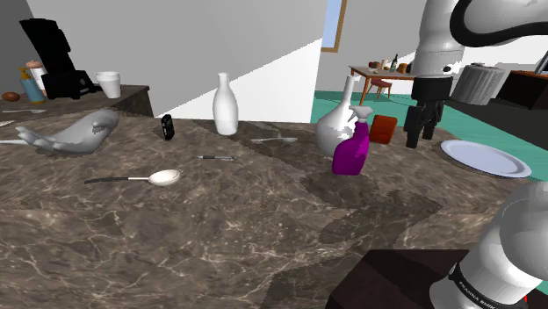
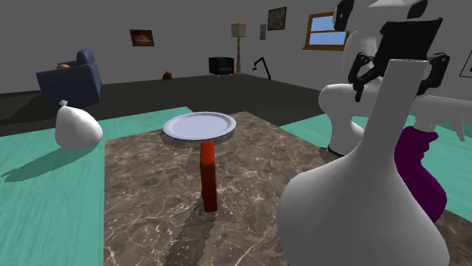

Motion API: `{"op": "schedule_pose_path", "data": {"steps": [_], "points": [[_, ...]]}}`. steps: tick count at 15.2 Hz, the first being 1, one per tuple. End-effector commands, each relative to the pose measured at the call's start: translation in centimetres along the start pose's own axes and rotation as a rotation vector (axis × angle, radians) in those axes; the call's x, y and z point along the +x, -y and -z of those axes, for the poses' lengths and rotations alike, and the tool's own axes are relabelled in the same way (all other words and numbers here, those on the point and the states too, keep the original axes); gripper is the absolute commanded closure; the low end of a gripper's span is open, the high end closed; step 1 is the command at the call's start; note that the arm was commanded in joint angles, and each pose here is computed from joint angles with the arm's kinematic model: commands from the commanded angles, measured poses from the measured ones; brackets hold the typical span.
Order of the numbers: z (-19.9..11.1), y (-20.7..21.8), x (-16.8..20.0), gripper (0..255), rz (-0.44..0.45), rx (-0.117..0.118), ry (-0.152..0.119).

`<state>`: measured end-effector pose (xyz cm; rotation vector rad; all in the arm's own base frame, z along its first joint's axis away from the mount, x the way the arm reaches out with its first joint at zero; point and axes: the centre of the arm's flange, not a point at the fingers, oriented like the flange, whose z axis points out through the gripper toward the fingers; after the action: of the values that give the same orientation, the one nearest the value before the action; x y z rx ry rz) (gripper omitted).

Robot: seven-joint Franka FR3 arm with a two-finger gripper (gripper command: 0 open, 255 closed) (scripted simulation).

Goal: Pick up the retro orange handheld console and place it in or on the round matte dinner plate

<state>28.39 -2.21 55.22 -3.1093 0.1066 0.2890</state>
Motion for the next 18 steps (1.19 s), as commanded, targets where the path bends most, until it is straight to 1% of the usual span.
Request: {"op": "schedule_pose_path", "data": {"steps": [1,18], "points": [[0.0,0.0,0.0,0,0.000,0.000,0.000],[-1.7,-15.9,13.7,0,0.041,-0.028,-0.105]]}}
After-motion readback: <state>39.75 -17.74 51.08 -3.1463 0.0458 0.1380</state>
